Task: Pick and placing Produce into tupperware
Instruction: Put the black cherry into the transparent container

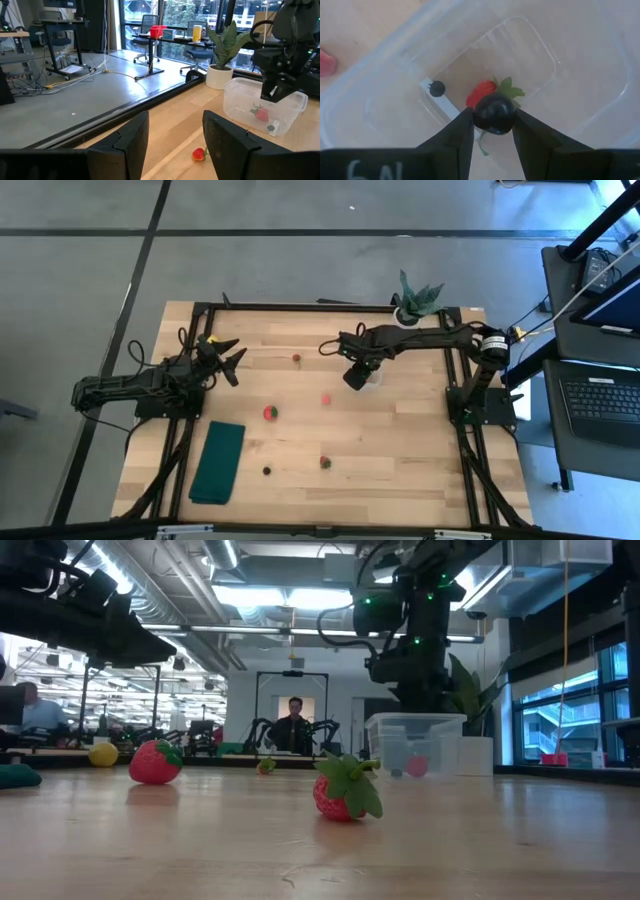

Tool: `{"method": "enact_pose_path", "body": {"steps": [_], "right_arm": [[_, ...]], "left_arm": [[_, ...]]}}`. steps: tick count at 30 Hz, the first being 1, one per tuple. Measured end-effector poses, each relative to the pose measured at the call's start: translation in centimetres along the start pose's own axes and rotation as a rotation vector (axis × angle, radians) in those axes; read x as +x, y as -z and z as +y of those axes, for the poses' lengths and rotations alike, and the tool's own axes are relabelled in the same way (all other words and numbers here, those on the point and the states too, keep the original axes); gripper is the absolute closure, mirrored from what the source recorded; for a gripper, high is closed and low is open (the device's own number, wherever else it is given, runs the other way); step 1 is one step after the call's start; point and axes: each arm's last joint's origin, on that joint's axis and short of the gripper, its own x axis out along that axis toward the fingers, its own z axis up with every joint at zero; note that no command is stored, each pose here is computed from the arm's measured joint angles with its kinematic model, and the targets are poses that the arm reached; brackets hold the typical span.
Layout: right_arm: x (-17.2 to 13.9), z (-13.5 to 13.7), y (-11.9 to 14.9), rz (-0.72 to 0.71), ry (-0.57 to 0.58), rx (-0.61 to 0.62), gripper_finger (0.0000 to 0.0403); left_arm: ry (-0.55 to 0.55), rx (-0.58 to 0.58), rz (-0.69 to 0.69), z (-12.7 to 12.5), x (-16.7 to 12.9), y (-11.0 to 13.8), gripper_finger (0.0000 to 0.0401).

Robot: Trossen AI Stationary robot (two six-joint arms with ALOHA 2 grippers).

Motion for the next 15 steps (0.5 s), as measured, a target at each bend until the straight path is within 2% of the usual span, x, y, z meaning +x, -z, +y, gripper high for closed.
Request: {"method": "enact_pose_path", "body": {"steps": [10, 15], "right_arm": [[0.00, 0.02, -0.08, -0.008, -0.003, -0.023, 0.0268], [0.00, 0.02, -0.09, -0.009, -0.003, -0.025, 0.0234]], "left_arm": [[0.000, -0.001, -0.001, 0.00, 0.00, -0.02, 0.0222], [0.000, -0.002, -0.002, 0.00, 0.00, -0.03, 0.0222]]}}
